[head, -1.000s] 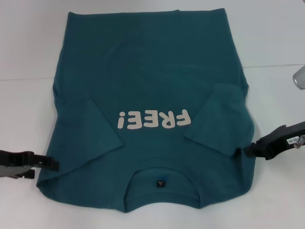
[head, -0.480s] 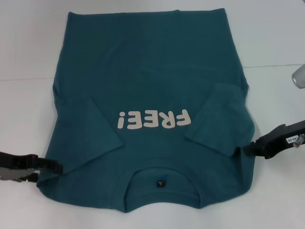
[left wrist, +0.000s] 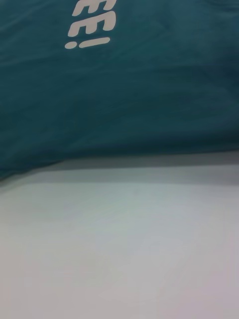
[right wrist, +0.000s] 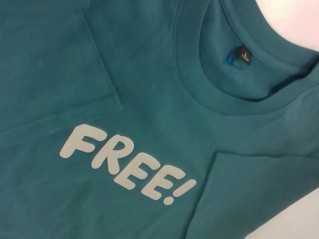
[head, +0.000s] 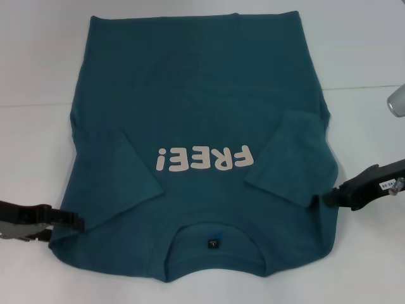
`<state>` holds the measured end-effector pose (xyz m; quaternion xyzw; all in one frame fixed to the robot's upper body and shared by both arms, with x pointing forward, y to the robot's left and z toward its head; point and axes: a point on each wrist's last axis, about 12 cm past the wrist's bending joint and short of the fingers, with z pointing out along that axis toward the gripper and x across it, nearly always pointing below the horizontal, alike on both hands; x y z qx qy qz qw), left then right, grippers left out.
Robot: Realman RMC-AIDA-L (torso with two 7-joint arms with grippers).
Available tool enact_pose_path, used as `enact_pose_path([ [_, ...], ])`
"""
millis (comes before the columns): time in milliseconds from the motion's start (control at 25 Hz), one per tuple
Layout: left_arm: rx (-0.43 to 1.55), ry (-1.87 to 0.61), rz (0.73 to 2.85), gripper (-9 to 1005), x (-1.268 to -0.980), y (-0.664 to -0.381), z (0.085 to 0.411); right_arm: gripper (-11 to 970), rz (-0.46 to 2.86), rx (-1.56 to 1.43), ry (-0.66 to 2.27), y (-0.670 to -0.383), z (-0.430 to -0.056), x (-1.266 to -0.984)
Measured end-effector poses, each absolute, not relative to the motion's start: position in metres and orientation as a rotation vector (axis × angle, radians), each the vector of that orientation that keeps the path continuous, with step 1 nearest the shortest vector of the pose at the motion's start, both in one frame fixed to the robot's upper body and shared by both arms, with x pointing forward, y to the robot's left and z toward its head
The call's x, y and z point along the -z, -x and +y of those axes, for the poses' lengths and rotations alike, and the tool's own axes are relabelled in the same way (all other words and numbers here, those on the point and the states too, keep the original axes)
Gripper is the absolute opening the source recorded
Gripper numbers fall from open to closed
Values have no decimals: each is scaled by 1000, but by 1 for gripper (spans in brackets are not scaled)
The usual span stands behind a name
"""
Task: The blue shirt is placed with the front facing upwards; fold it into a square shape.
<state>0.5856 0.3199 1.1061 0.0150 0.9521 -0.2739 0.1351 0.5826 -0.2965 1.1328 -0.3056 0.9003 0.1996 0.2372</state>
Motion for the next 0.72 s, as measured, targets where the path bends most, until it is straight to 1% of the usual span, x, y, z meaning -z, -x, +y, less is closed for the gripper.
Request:
enact_pose_path([
  [720,781,-53,2780,883,-1105,-586,318,38,2473,-559,838,-582,-295,-1131],
])
